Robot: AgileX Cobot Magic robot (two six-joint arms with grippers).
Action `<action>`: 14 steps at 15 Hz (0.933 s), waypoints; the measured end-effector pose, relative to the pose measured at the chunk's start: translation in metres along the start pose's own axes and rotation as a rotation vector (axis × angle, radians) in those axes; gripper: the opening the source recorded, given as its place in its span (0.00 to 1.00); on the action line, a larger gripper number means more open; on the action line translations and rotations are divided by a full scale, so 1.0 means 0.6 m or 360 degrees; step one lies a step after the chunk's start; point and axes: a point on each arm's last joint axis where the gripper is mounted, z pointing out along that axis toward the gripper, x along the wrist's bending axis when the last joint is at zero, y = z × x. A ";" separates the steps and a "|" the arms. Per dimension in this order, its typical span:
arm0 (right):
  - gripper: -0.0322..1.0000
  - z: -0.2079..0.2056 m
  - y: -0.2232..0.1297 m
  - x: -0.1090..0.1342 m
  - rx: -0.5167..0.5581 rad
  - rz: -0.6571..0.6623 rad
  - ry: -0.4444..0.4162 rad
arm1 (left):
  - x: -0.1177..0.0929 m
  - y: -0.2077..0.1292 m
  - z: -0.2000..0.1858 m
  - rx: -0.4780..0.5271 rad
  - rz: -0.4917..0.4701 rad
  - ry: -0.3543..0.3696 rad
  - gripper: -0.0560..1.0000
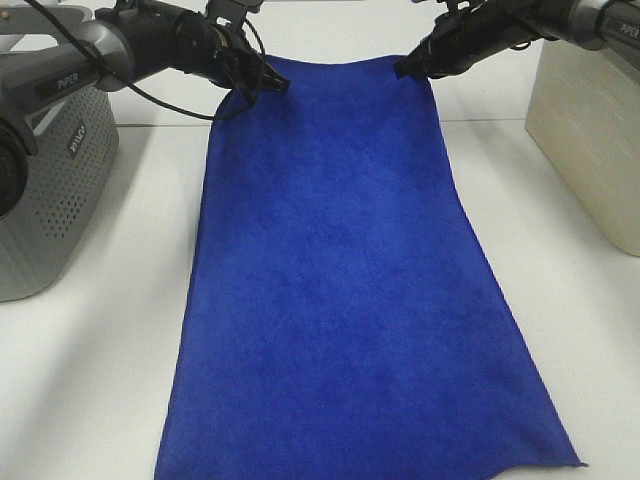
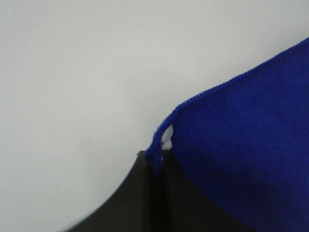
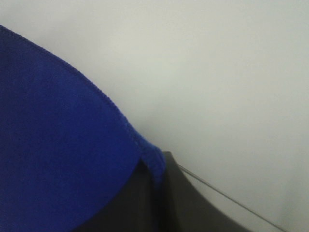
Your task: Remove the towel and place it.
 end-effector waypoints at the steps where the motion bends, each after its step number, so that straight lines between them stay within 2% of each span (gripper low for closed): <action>1: 0.05 0.000 0.001 -0.001 -0.0012 0.0000 -0.0011 | -0.001 -0.006 0.005 -0.0005 0.0005 0.0001 0.07; 7: 0.05 0.044 -0.050 -0.002 0.0049 0.0027 -0.0025 | -0.013 -0.066 0.046 0.0024 0.0051 -0.0003 0.07; 14: 0.05 0.070 -0.082 -0.002 0.0065 0.0077 -0.0037 | -0.018 -0.088 0.063 -0.0028 0.0118 0.0007 0.09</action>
